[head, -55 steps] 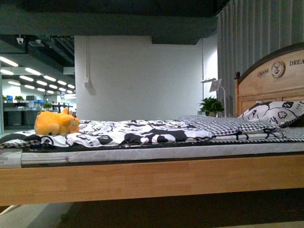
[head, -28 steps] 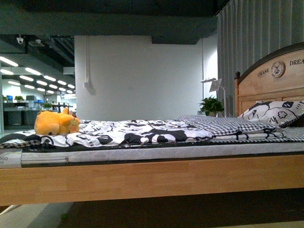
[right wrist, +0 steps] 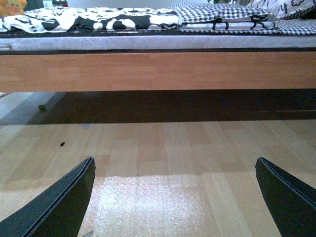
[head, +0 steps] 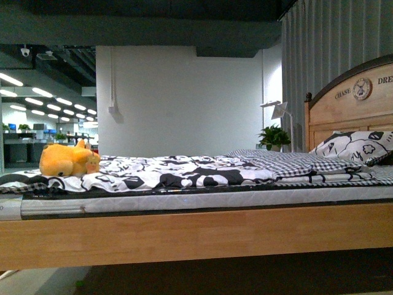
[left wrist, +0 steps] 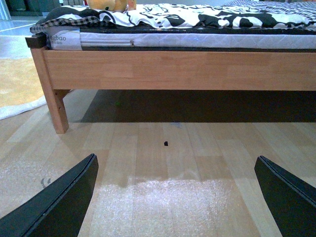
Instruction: Put away toys
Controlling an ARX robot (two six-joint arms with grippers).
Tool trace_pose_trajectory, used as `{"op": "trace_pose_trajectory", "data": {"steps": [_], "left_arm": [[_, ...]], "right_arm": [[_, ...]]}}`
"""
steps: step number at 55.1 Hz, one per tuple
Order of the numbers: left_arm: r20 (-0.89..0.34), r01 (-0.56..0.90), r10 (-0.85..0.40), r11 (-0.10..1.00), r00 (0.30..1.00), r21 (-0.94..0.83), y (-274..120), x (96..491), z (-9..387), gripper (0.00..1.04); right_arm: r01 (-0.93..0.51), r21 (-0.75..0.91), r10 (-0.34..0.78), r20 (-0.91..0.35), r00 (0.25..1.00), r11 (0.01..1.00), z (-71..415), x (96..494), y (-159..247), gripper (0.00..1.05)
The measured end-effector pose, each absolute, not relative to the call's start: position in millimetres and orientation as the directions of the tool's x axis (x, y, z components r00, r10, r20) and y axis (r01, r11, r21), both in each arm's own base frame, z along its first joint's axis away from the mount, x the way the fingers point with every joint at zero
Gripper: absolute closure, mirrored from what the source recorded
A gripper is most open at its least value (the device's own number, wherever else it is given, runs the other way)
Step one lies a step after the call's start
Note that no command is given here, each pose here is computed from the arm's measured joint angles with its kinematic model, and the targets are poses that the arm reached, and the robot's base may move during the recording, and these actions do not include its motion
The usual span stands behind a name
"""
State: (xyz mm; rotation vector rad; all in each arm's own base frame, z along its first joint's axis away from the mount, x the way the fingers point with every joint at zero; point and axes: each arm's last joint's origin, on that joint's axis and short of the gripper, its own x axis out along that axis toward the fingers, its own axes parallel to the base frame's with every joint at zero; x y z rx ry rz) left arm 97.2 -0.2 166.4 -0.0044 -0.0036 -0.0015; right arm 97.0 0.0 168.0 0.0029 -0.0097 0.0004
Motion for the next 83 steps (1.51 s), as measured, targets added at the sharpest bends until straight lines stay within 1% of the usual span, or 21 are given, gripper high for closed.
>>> {"op": "trace_pose_trajectory", "data": {"steps": [83], "left_arm": [[0.004, 0.002, -0.002, 1.0, 1.0, -0.004, -0.2, 97.2, 166.4, 0.06]], "right_arm": [[0.0, 0.003, 0.0, 0.01, 1.0, 1.0, 168.0, 97.0, 0.0, 0.07]]}}
